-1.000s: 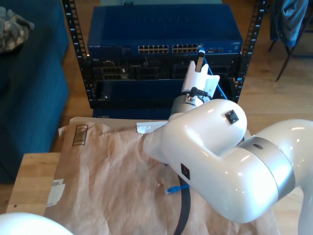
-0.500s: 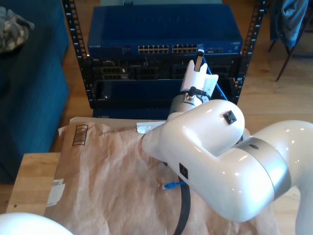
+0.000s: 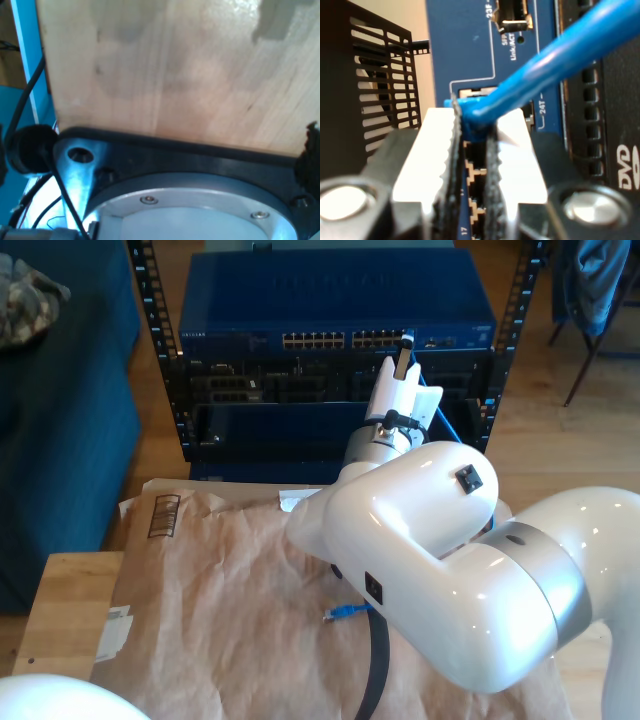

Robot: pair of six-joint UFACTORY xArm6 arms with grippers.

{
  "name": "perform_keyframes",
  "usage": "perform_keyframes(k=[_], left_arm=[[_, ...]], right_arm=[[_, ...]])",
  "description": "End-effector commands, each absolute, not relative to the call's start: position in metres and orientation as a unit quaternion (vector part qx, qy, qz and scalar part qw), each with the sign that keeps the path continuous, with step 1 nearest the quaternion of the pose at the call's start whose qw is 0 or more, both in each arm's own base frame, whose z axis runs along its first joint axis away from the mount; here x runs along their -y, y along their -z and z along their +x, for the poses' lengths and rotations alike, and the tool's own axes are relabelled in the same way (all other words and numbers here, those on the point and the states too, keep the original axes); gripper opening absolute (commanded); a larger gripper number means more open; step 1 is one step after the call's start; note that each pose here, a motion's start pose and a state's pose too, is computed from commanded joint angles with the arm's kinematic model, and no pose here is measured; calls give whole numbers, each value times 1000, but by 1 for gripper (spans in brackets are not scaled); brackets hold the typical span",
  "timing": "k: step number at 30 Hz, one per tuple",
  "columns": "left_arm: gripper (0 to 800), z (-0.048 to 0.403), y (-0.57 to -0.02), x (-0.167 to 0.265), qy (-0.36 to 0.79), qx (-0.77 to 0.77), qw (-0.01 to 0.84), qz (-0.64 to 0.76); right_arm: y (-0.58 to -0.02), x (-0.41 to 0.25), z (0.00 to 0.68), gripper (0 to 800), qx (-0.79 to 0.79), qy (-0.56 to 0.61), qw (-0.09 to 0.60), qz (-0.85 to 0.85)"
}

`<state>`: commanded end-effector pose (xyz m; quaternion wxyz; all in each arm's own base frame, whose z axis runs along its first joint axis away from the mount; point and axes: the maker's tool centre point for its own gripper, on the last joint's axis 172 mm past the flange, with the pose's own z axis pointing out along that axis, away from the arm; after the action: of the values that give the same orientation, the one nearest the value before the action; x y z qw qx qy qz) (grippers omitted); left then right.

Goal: Grab the cable and plug it in

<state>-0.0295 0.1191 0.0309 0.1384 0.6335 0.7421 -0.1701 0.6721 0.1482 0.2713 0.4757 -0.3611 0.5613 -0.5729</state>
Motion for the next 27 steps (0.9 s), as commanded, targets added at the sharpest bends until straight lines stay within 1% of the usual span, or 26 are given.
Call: perform_keyframes(k=[1, 2, 3, 4, 9, 12, 15, 21, 22, 23, 24, 27], left_arm=[[799, -30, -31, -118, 171, -742, 140, 633], [799, -29, -31, -118, 171, -741, 140, 634], [799, -30, -31, -118, 171, -742, 140, 633], [800, -30, -31, -118, 171, -742, 140, 633], [800, -30, -31, -118, 171, -742, 140, 633], [799, -30, -31, -118, 171, -742, 140, 633], [800, -29, -31, -118, 171, -741, 140, 634], [799, -30, -31, -119, 170, -742, 139, 633], [800, -30, -31, -118, 171, -742, 140, 633], [800, -30, -31, -118, 171, -742, 140, 633], [800, -29, -31, -118, 171, -741, 140, 634], [800, -30, -31, -118, 171, -742, 140, 633]], right_arm=[[-272, -148, 673, 215, -560, 573, 476, -362], [-272, -149, 673, 272, -559, 573, 476, -363], [-273, -151, 673, 291, -557, 572, 478, -367], [-275, -152, 673, 327, -553, 573, 479, -368], [-275, -148, 666, 343, -555, 571, 472, -377], [-270, -152, 663, 398, -569, 543, 463, -408], [-283, -158, 649, 422, -576, 523, 465, -422], [-283, -166, 622, 432, -587, 482, 455, -465], [-281, -166, 620, 447, -591, 471, 452, -474], [-276, -163, 620, 498, -596, 462, 444, -485], [-269, -161, 619, 531, -596, 453, 432, -502], [-268, -122, 622, 561, -601, 451, 394, -529]])
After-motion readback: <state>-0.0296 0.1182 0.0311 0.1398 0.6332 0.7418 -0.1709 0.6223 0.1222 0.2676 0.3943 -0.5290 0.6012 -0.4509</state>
